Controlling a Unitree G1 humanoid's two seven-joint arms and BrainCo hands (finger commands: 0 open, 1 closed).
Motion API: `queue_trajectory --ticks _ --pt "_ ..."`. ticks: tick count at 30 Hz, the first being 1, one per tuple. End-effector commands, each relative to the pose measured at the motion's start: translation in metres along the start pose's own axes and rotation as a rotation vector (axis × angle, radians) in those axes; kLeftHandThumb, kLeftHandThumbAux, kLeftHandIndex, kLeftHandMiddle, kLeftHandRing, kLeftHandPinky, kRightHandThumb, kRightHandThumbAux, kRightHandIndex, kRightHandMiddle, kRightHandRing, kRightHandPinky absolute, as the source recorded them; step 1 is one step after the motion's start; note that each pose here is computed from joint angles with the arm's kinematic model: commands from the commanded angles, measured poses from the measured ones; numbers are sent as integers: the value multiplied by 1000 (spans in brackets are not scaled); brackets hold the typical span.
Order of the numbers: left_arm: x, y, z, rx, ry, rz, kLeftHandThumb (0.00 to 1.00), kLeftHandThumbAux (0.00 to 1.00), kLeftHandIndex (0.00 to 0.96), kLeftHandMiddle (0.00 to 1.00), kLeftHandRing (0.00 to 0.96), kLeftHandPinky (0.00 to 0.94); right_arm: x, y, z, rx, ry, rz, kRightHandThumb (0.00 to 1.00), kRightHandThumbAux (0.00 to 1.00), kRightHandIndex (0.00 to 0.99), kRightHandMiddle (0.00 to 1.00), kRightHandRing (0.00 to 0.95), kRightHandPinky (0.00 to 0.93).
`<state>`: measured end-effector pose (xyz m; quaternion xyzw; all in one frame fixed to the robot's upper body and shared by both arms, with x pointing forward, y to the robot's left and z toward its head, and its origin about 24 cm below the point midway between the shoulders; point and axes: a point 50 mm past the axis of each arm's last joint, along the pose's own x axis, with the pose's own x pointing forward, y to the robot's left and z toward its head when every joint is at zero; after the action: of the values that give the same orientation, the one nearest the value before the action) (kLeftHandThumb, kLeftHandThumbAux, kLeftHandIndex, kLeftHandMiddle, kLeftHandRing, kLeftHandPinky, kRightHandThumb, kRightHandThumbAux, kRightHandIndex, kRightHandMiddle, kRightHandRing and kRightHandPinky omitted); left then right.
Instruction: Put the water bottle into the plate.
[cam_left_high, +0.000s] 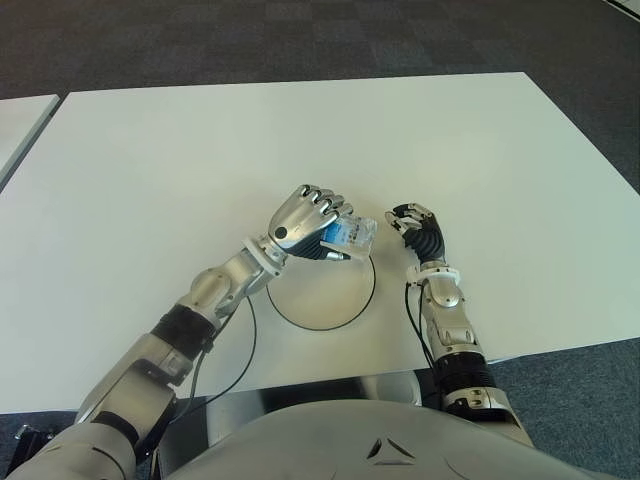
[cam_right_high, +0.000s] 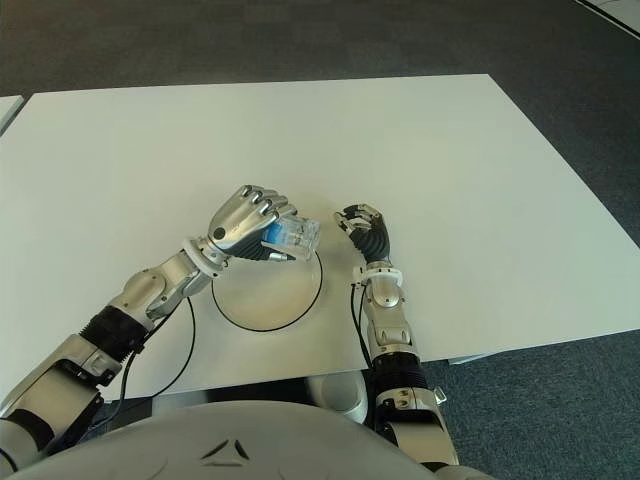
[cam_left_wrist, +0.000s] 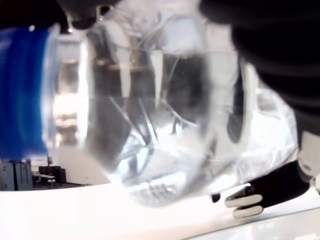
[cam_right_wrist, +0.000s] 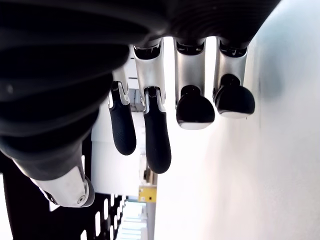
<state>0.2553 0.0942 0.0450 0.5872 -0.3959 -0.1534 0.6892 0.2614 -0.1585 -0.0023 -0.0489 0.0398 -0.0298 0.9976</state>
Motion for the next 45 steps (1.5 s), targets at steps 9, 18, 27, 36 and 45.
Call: queue_trajectory --ticks 9,18,27,36,45 --pt "-16 -15 13 -104 14 -118 851 670 396 542 866 876 -2 -1 -4 10 30 -10 843 687 412 595 856 852" --pt "-26 -17 16 -111 18 -197 852 669 398 543 874 886 -2 -2 -4 12 33 -7 845 686 417 604 860 857" --pt "-33 -14 16 -158 71 -292 852 664 416 570 830 816 -1 -2 -4 19 40 -9 846 683 433 547 861 859" --pt "-37 -7 14 -220 96 -316 844 664 419 592 733 730 -1 -3 -3 12 22 1 844 687 414 597 860 855" --pt "-41 -8 9 -267 75 -315 552 680 400 464 473 456 0 -4 -4 5 30 -3 843 687 411 595 861 856"
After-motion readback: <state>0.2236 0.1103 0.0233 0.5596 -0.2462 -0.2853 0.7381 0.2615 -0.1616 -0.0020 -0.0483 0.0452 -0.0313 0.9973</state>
